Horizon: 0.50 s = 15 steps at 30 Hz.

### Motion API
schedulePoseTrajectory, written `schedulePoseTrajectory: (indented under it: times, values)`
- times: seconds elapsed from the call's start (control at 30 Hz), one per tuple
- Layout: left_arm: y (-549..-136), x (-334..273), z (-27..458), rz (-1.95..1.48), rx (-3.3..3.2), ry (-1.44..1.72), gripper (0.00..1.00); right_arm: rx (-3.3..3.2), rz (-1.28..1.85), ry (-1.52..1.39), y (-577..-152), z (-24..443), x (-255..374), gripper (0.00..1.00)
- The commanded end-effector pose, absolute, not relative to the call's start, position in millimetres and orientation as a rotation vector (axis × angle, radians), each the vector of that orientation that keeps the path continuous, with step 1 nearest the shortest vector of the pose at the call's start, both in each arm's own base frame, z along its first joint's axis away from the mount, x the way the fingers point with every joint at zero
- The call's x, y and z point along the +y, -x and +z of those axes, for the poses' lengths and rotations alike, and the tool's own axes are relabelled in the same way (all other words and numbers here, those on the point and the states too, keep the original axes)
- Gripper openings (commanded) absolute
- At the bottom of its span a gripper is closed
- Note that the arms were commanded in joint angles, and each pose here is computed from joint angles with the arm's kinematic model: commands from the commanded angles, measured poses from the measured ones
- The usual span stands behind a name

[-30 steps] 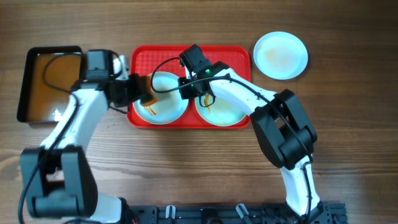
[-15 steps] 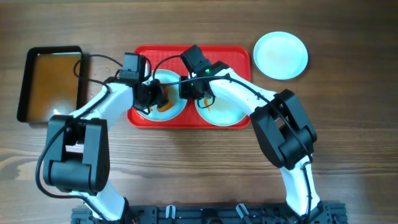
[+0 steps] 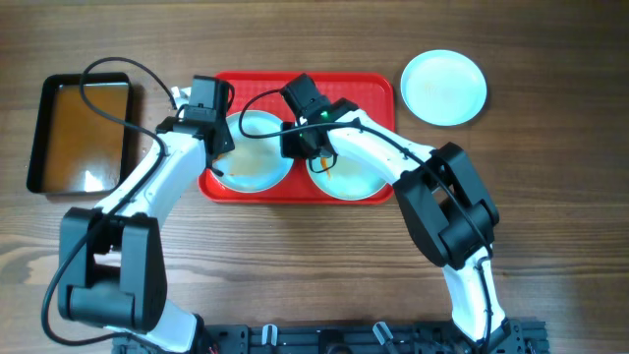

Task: Clean dirty plates on tray and stack at the side
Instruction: 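Hold the plate with the right gripper and scrub it with the sponge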

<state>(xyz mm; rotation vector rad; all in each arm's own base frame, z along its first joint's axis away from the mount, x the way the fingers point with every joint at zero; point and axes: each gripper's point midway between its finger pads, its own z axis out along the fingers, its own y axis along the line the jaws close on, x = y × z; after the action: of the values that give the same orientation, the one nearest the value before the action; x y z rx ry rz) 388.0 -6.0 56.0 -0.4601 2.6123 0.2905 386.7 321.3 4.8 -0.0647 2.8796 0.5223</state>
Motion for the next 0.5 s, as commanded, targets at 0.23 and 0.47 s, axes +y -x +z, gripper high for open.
schedulePoseTrajectory:
  times: [0.23, 0.47]
  values:
    - [-398, -101, 5, -0.433, 2.778, 0.415, 0.04, 2.878, 0.444, 0.026, -394, -5, 310, 0.04]
    - [-367, 6, 3, 0.451, 2.762, 0.502, 0.04, 2.883, 0.438, 0.029, -393, -6, 309, 0.04]
